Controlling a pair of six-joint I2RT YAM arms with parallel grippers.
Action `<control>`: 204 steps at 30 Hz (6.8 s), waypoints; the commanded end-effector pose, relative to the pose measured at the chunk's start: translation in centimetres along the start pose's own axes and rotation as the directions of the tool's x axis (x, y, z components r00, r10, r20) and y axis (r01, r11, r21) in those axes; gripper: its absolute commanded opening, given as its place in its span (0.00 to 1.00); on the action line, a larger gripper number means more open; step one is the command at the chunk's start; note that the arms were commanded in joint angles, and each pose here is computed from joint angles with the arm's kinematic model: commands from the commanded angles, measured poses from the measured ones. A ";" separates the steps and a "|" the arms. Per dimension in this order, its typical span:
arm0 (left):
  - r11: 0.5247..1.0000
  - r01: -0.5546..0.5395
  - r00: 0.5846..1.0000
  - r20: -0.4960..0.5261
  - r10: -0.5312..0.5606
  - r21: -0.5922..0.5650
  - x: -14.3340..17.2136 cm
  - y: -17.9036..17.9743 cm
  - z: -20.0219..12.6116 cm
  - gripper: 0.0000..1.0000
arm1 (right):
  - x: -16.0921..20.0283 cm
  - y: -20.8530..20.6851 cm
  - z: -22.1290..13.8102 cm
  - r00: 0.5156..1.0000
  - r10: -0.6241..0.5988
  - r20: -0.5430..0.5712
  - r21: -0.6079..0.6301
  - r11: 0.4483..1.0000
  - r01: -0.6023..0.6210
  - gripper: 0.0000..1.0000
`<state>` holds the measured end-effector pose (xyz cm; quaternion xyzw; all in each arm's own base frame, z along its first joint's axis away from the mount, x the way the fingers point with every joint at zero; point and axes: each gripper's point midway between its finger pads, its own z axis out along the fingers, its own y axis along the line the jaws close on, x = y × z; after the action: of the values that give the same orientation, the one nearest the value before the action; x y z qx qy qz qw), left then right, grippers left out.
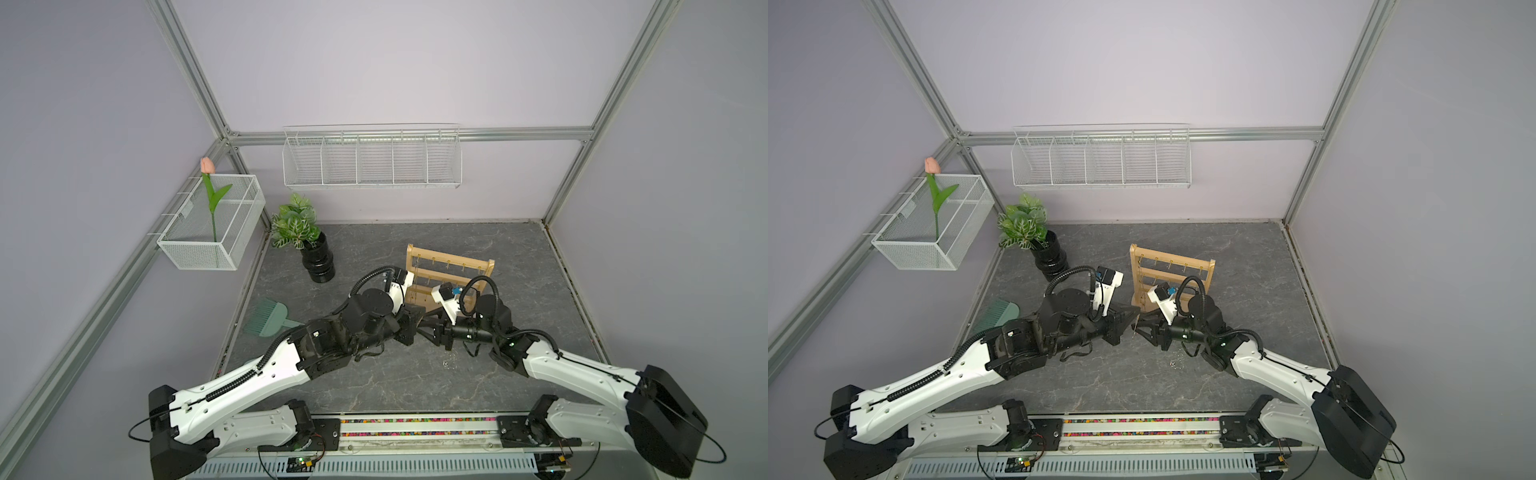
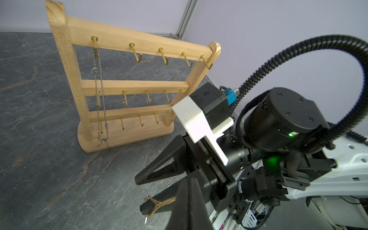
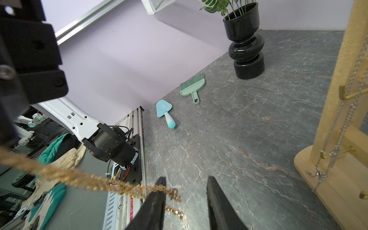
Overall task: Hang the necklace on the jewelry display stand
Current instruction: Pick up the necklace from the center of the board.
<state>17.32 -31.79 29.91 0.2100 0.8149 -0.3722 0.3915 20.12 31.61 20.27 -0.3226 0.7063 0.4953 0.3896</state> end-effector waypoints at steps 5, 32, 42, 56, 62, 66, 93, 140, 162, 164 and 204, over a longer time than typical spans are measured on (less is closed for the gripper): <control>1.000 0.012 1.000 -0.011 -0.013 -0.017 0.6 0.7 0.0 0.00 | -3.1 1.0 -0.8 0.994 -0.070 0.081 0.002 0.998 0.070 0.41; 1.000 0.002 0.999 -0.038 -0.001 0.013 1.1 0.1 0.4 0.00 | -4.7 1.8 -1.1 0.986 -0.099 0.134 0.000 0.995 0.100 0.30; 1.000 -0.001 0.999 -0.037 0.001 -0.001 1.2 0.4 0.5 0.00 | -4.6 2.0 -1.5 0.984 -0.105 0.143 0.005 0.994 0.106 0.15; 1.000 -0.002 1.000 -0.023 0.001 -0.017 1.0 0.7 0.4 0.00 | -5.5 2.0 -2.4 0.977 -0.121 0.174 0.045 0.992 0.115 0.07; 1.000 0.003 1.000 -0.005 -0.003 -0.026 0.6 1.0 0.1 0.00 | -5.5 2.1 -2.5 0.978 -0.127 0.167 0.042 0.992 0.121 0.07; 1.000 0.001 1.000 -0.003 -0.001 -0.030 0.5 1.1 0.2 0.00 | -5.3 1.9 -2.4 0.979 -0.125 0.158 0.051 0.992 0.118 0.07; 0.992 0.027 1.000 0.005 -0.027 -0.122 1.2 3.5 0.5 0.29 | -9.6 2.1 -3.1 0.958 -0.198 0.209 0.232 0.961 0.148 0.07; 0.990 -0.006 1.000 0.011 0.008 -0.139 1.9 4.1 2.2 0.19 | -11.3 5.5 -3.1 0.951 -0.187 0.245 0.108 0.980 0.165 0.07; 0.995 -0.004 1.000 -0.030 0.001 -0.103 2.7 3.6 2.6 0.18 | -11.8 4.5 -3.3 0.949 -0.179 0.261 0.165 0.976 0.139 0.07; 0.995 -0.003 0.999 -0.036 0.000 -0.099 2.9 3.5 2.5 0.16 | -11.7 4.1 -3.4 0.950 -0.182 0.252 0.193 0.972 0.135 0.07; 0.997 -0.004 0.999 0.033 0.007 -0.078 1.0 2.9 0.5 0.10 | -10.7 4.9 -2.5 0.962 -0.176 0.208 0.118 0.981 0.153 0.07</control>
<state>19.14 -30.22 25.70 0.1856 0.8352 -0.3211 0.4062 20.81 31.18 31.66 -0.2960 0.6619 0.4556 0.5165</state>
